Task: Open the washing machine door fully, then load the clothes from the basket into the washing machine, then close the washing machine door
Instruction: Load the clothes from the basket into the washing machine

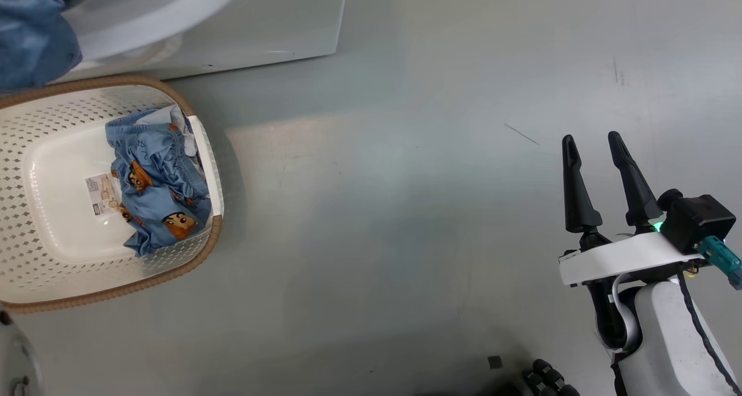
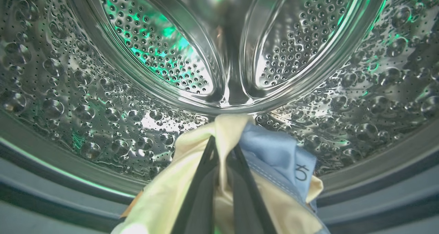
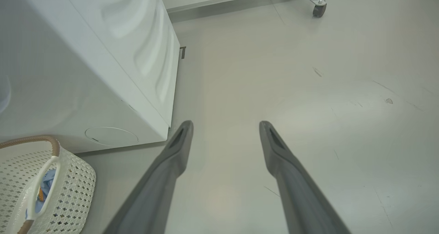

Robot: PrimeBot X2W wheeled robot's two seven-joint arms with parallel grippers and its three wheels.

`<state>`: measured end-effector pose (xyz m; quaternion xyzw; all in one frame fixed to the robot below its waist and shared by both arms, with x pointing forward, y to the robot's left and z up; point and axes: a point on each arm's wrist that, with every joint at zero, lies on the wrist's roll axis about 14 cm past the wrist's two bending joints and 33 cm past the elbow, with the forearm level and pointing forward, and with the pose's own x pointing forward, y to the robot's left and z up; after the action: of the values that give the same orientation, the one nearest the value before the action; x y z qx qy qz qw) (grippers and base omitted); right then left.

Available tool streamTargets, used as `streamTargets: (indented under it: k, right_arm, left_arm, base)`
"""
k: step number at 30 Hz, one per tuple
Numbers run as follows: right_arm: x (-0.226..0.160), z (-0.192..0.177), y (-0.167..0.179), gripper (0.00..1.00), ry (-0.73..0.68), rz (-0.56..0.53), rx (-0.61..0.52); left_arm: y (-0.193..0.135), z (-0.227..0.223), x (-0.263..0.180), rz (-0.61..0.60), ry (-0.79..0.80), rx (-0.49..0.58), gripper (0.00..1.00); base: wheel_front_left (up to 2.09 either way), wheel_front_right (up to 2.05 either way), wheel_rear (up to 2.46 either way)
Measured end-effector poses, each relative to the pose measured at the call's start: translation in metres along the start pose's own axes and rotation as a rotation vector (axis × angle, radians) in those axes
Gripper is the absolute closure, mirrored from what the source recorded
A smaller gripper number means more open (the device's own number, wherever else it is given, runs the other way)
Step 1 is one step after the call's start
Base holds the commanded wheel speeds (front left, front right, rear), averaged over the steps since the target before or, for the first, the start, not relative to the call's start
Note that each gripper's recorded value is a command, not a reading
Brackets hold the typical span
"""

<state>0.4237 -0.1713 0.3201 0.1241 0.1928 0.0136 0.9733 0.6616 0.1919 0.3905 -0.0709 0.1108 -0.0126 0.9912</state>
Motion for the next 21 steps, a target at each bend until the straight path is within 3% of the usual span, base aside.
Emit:
streamTargets:
  k: [7,21]
  right_arm:
    - [0.004,-0.018,-0.007,0.00,0.044,-0.019,0.010]
    - [0.006,-0.025,-0.014,0.00,0.064,-0.037,0.008]
  left_arm:
    - [-0.005,0.012,0.026,-0.015,-0.079,0.029,1.00]
    - [-0.028,0.069,0.040,-0.081,-0.420,0.134,1.00]
  base:
    - [0.00,0.00,0.00]
    - [0.00,0.00,0.00]
